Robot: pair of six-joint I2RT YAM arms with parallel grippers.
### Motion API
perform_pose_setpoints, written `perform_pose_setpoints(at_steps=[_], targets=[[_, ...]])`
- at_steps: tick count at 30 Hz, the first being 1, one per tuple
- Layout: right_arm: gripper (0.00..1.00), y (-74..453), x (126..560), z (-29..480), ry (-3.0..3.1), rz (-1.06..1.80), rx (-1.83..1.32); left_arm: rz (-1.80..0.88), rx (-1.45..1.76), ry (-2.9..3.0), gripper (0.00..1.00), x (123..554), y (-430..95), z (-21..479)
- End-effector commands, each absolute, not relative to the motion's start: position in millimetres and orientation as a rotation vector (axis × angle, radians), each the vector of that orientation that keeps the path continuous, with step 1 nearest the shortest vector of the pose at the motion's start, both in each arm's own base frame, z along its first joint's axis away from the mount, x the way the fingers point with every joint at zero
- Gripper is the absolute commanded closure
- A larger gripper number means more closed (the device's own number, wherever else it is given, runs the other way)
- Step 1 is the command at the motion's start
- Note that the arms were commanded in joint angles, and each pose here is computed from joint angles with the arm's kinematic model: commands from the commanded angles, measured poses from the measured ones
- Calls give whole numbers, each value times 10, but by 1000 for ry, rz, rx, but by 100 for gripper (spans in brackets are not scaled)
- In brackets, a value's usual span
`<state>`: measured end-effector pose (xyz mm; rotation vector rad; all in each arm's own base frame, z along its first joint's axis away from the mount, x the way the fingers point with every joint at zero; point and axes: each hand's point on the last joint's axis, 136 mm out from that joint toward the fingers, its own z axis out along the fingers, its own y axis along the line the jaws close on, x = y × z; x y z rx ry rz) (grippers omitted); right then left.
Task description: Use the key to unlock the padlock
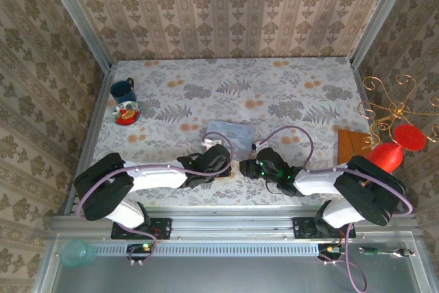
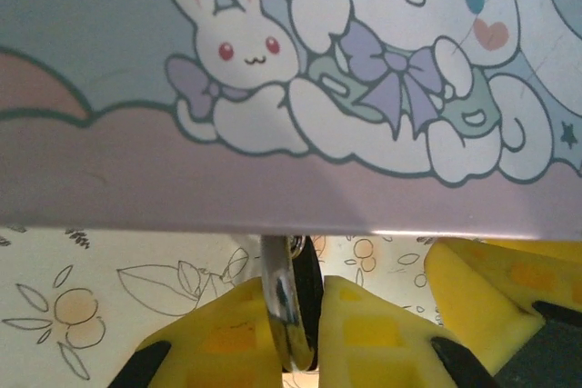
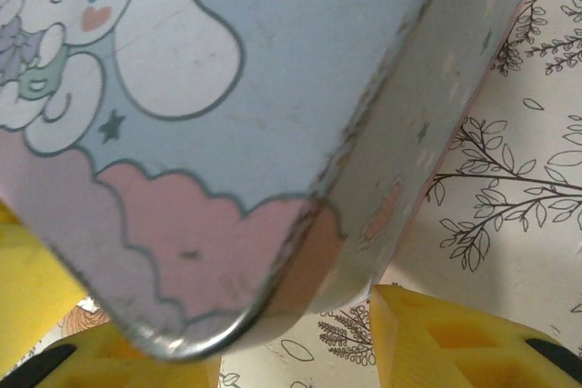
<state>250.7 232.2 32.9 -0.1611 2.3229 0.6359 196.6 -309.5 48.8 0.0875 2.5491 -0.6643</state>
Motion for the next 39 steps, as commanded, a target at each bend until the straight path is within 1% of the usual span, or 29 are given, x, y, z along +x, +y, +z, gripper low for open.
perform_pose_setpoints(at_steps=[1,5,7,9,14,17,20,22,28,34,39], targets=[[54,2340,2608,405,2298,639,-103,-501,139,2584,83,1919,-2925,350],[53,2360,2602,432,2293,649,-119,-555,134,2553,67,1920,-2946,439],[54,2356,2597,455,2287,653,-120,-573,135,2523,57,1932,-2927,538],[54,2348,2580,474,2285,657,-124,-598,149,2481,49,1941,-2903,682],[53,2246,2537,591,2252,655,-98,-643,186,2350,39,1994,-2702,1092],[53,2243,2498,683,2237,661,-115,-608,188,2328,34,2077,-2470,1208],[53,2341,2432,759,2227,686,-186,-633,214,2337,30,2179,-2339,1264],[53,2429,2384,771,2231,706,-241,-646,235,2345,29,2248,-2289,1289],[52,2668,2301,662,2288,711,-353,-665,334,2375,20,2447,-2267,1291],[52,2806,2283,601,2315,688,-396,-700,338,2441,19,2597,-2330,1127],[51,2735,2358,410,2389,560,-370,-722,346,2462,19,2662,-2430,1024]])
